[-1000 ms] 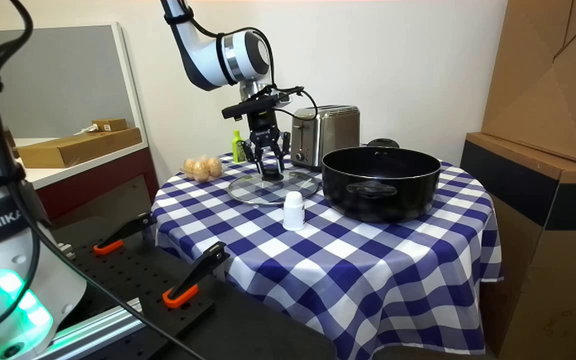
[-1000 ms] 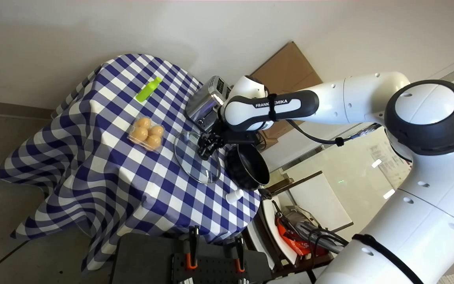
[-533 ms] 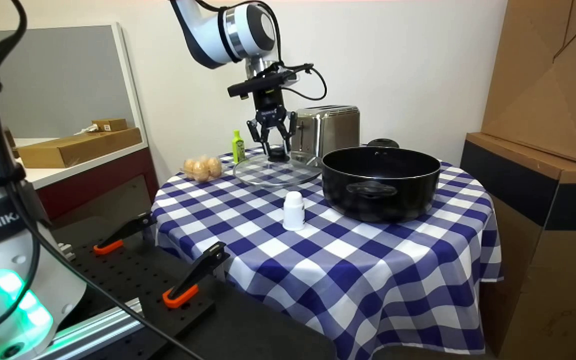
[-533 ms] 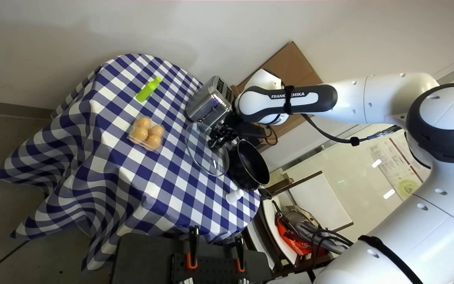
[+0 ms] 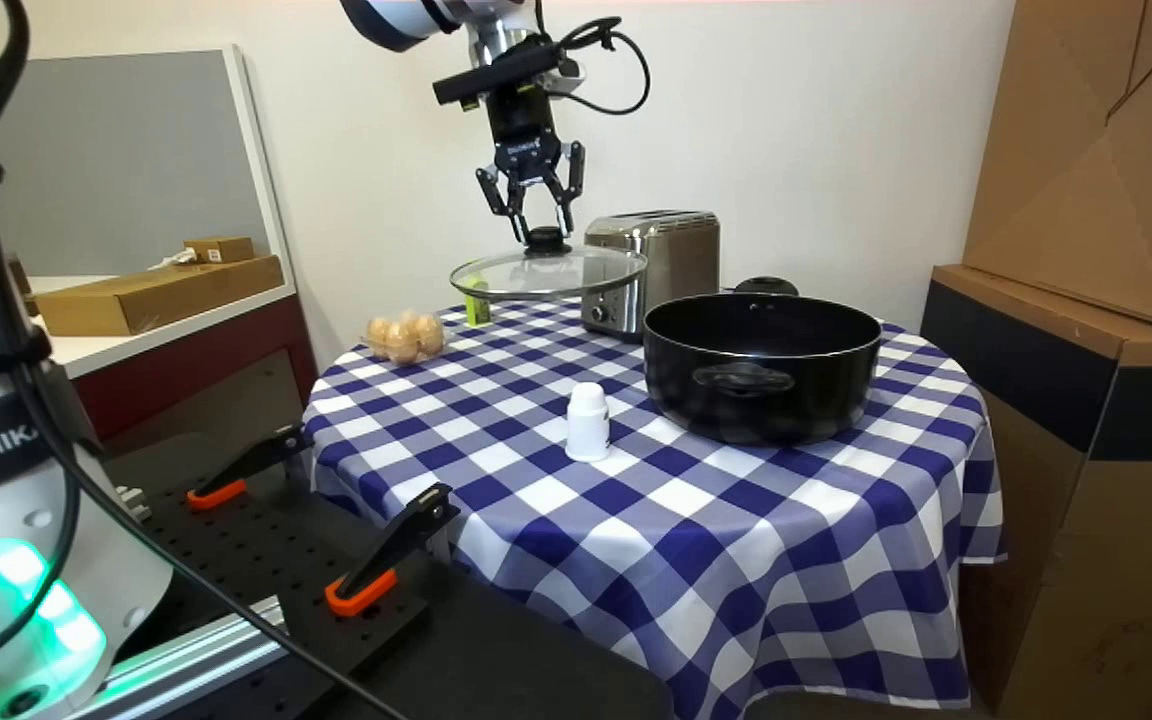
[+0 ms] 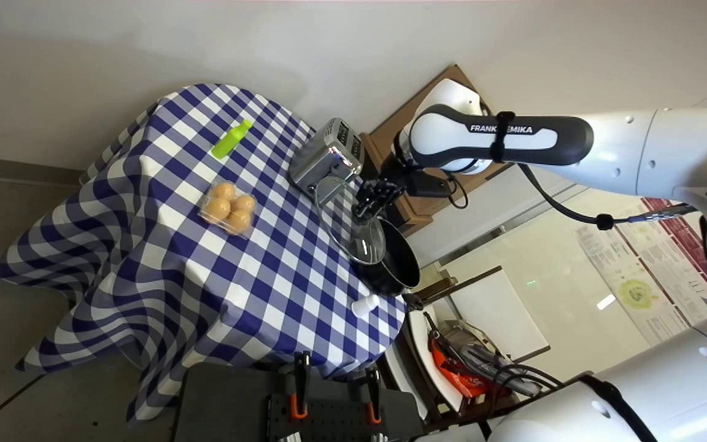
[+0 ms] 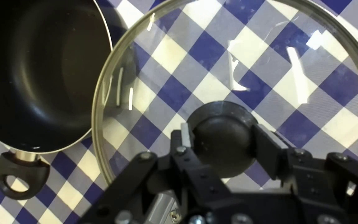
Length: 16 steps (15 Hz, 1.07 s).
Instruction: Cover the pot with the clear lid
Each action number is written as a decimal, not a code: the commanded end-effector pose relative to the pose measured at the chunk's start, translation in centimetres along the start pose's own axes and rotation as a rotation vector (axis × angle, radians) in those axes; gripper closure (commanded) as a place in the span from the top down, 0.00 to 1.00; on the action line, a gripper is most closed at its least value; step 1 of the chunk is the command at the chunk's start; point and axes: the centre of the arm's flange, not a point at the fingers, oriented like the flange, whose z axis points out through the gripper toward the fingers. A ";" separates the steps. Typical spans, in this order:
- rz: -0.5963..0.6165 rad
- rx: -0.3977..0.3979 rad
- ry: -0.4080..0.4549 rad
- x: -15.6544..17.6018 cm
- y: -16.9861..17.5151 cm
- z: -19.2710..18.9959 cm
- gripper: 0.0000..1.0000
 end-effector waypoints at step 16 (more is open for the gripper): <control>0.469 0.086 0.113 -11.6 22.5 -7.1 0.25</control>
